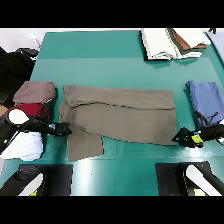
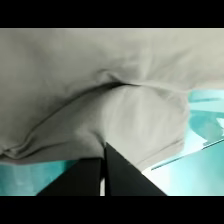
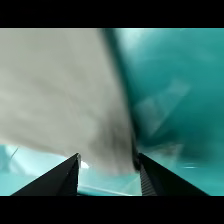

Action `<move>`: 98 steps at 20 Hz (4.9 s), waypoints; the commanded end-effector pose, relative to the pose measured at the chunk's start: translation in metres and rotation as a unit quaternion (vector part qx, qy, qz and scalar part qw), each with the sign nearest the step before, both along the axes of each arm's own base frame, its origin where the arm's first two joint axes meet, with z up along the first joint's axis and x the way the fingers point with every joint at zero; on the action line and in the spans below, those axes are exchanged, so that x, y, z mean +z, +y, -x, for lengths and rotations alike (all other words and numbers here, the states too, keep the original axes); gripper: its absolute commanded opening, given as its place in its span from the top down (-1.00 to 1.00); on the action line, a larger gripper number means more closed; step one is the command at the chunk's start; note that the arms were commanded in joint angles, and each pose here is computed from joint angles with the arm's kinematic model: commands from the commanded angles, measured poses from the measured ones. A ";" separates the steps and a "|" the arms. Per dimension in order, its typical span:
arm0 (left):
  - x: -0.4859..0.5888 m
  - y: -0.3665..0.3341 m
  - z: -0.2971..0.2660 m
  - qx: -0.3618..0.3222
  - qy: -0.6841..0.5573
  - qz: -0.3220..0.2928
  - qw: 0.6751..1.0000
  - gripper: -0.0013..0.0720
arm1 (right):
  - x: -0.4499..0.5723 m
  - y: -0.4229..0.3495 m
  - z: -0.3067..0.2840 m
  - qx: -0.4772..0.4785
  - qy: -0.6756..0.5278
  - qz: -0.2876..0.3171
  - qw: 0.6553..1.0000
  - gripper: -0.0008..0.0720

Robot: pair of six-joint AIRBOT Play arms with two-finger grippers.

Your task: Fold the shirts.

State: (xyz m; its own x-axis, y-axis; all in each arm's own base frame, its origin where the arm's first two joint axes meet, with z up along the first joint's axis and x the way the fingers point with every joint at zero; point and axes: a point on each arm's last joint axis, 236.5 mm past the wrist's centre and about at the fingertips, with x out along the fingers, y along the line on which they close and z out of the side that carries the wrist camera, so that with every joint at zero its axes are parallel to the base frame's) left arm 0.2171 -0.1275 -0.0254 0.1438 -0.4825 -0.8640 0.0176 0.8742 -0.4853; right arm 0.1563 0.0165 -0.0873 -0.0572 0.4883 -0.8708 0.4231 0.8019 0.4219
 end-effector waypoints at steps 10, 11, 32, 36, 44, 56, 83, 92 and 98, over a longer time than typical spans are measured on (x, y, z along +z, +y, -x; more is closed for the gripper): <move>0.043 0.028 0.031 -0.027 -0.025 -0.066 0.997 0.89 | 0.065 -0.014 -0.020 0.119 -0.094 0.105 0.983 0.93; 0.047 0.028 0.040 -0.029 -0.019 -0.065 0.997 0.89 | 0.075 -0.015 -0.022 0.118 -0.113 0.114 0.980 0.93; 0.042 0.037 -0.214 0.045 -0.181 -0.098 0.978 0.12 | 0.091 -0.015 -0.253 0.095 -0.214 0.089 0.968 0.56; 0.064 0.033 -0.217 0.037 -0.185 -0.091 0.978 -0.34 | 0.102 -0.028 -0.260 0.074 -0.239 0.037 0.968 -0.44; 0.075 -0.010 -0.212 0.030 -0.176 -0.024 0.984 0.86 | 0.024 -0.087 -0.183 -0.002 -0.132 -0.009 0.991 -0.55; 0.019 -0.168 -0.203 -0.030 -0.144 0.051 0.988 0.88 | 0.041 0.003 -0.250 0.079 -0.212 -0.082 0.971 0.93; 0.131 -0.104 -0.278 -0.063 -0.241 -0.023 0.968 0.88 | 0.318 0.338 -0.199 0.304 -0.471 -0.247 0.791 0.93; 0.327 0.090 -0.241 0.100 -0.415 -0.123 0.896 0.88 | 0.248 0.515 -0.179 0.365 -0.497 -0.278 0.736 -0.14; 0.301 0.053 -0.235 0.052 -0.390 -0.113 0.913 0.88 | 0.183 0.395 -0.222 0.375 -0.428 -0.148 0.809 0.08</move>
